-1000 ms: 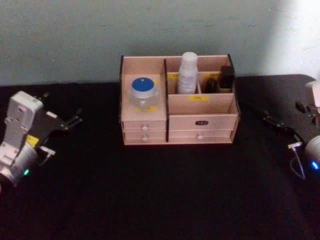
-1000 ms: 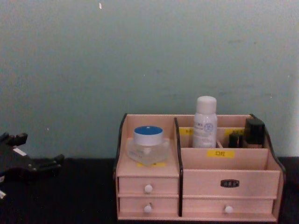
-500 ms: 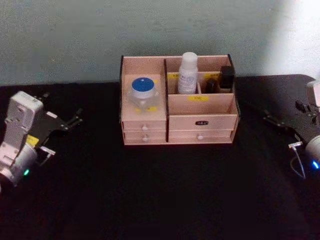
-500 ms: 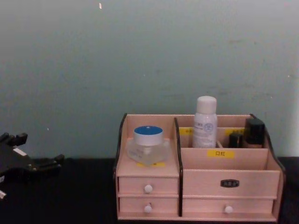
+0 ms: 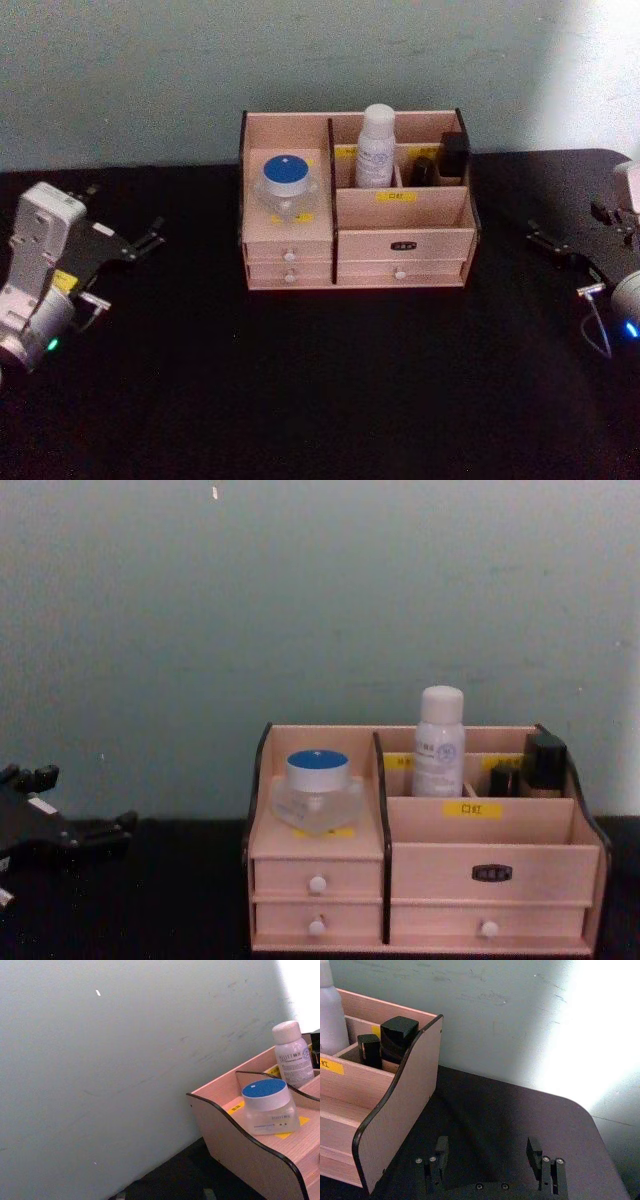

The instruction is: Pick up the facial cleanser and watermelon frost from the table and place them into the tiered storage box.

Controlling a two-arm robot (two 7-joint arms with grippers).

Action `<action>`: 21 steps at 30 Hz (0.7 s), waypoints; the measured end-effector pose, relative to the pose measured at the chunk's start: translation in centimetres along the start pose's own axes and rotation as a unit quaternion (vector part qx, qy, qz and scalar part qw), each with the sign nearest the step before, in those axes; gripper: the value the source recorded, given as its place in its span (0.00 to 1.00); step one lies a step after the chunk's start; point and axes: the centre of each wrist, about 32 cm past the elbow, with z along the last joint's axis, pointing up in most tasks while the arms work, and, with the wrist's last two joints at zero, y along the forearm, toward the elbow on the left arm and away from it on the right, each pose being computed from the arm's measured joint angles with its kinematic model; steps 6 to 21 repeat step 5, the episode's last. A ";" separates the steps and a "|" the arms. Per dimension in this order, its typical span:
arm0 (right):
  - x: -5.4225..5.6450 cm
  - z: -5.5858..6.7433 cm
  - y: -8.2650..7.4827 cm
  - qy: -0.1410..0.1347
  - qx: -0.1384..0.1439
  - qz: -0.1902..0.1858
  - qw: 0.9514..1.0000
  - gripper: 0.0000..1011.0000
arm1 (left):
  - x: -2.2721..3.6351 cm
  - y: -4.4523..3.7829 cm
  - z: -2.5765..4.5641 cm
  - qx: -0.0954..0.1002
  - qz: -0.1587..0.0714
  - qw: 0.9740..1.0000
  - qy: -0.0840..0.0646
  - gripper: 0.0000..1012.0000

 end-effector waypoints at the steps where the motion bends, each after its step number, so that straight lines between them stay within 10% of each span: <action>1: 0.0 0.0 0.0 0.000 0.000 0.000 1.000 0.99 | 0.00 0.00 0.00 0.000 0.000 1.000 0.000 0.99; 21: 0.0 0.0 0.0 0.000 0.000 0.000 1.000 0.99 | 0.00 0.00 0.00 0.000 0.000 1.000 0.000 0.99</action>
